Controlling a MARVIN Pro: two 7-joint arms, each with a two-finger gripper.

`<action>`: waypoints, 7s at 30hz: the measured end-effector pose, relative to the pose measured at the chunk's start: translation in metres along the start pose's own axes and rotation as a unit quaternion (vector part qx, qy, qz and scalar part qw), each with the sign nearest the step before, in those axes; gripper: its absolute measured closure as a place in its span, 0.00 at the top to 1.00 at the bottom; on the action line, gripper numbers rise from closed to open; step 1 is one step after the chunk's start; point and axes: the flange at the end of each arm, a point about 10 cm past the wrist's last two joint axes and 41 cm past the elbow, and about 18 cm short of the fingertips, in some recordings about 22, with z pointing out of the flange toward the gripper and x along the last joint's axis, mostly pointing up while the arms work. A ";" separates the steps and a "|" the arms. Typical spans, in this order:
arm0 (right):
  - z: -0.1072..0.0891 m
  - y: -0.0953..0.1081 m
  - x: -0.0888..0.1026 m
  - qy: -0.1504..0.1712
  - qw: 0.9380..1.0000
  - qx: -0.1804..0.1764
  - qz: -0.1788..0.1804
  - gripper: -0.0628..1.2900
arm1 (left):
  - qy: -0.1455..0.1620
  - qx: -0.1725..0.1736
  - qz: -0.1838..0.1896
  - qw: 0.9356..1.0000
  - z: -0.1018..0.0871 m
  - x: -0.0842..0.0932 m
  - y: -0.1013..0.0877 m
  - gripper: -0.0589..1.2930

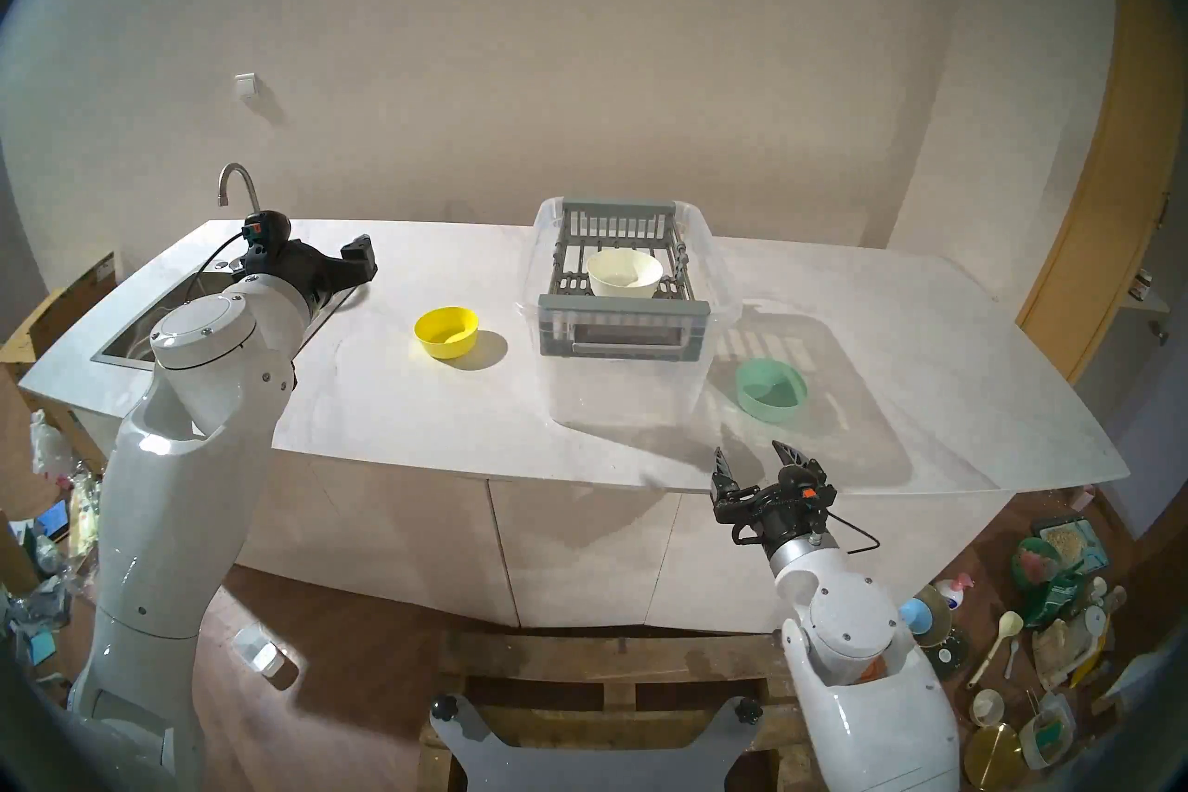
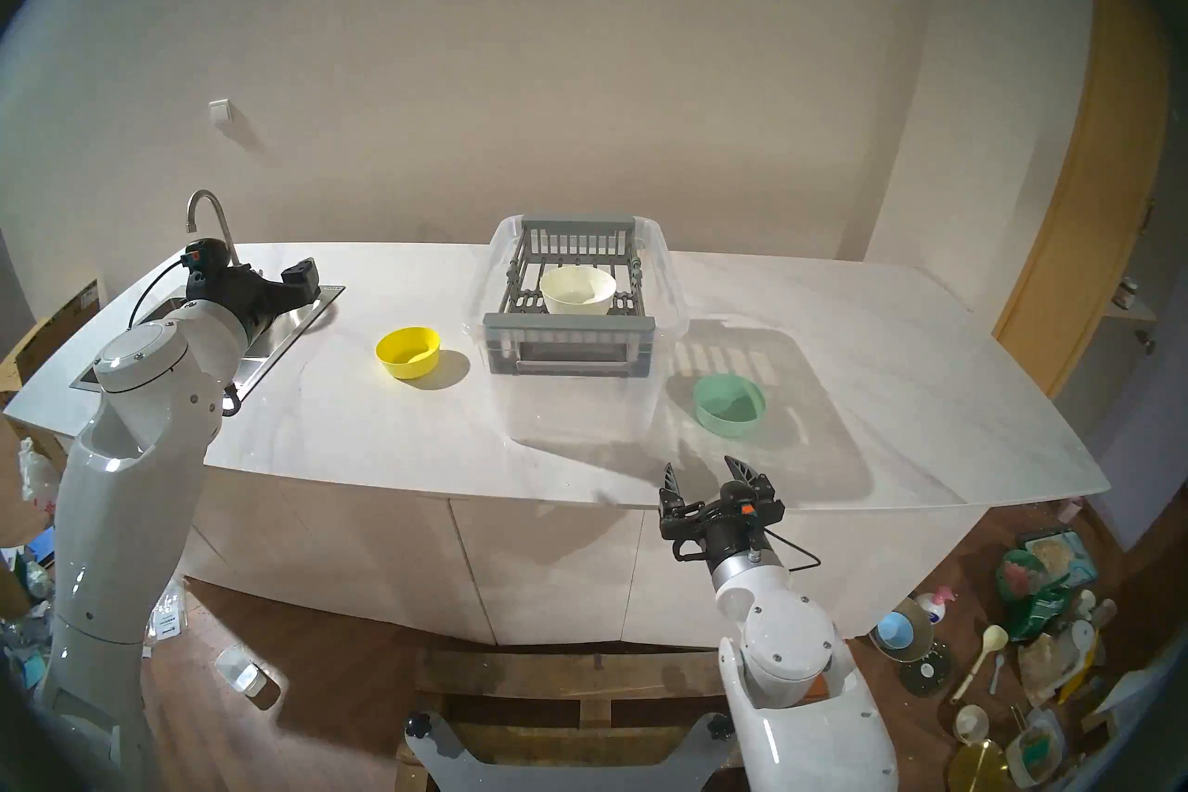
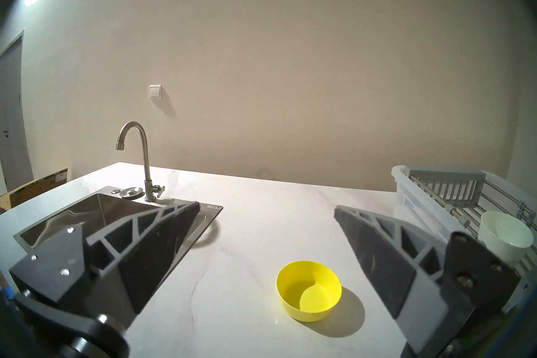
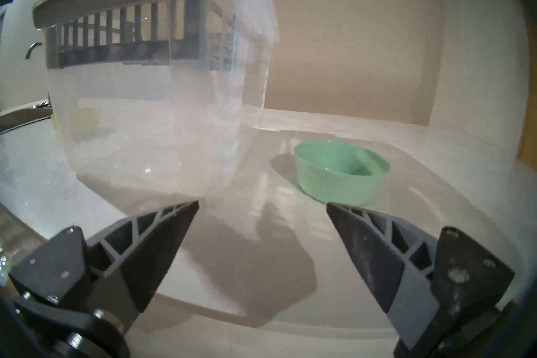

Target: Place the plate or bowl neatly into the plate slot of the drying rack

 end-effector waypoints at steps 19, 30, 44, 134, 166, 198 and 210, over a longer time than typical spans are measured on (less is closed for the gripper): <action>0.055 0.045 0.068 0.058 0.984 0.127 -0.110 0.93 | 0.000 0.000 0.000 1.000 0.000 0.000 0.000 0.97; 0.072 0.066 0.071 0.030 0.964 0.180 -0.191 0.93 | 0.000 0.000 0.001 1.000 0.000 0.000 0.000 0.97; 0.084 0.091 0.105 -0.026 0.964 0.211 -0.158 0.93 | 0.000 0.000 0.001 1.000 0.000 0.000 0.000 0.97; 0.114 0.132 0.061 -0.165 0.926 0.257 -0.221 0.93 | 0.000 0.000 0.001 1.000 0.000 0.000 0.000 0.97; 0.130 0.114 0.059 -0.169 0.923 0.276 -0.209 0.93 | 0.000 0.000 0.002 1.000 0.000 0.000 0.000 0.97; 0.132 0.118 0.053 -0.202 0.906 0.264 -0.262 0.80 | 0.000 0.000 0.002 1.000 0.000 0.000 0.000 0.98; 0.133 0.122 0.058 -0.210 0.907 0.247 -0.268 0.03 | 0.000 0.000 0.002 1.000 0.000 0.000 0.000 0.97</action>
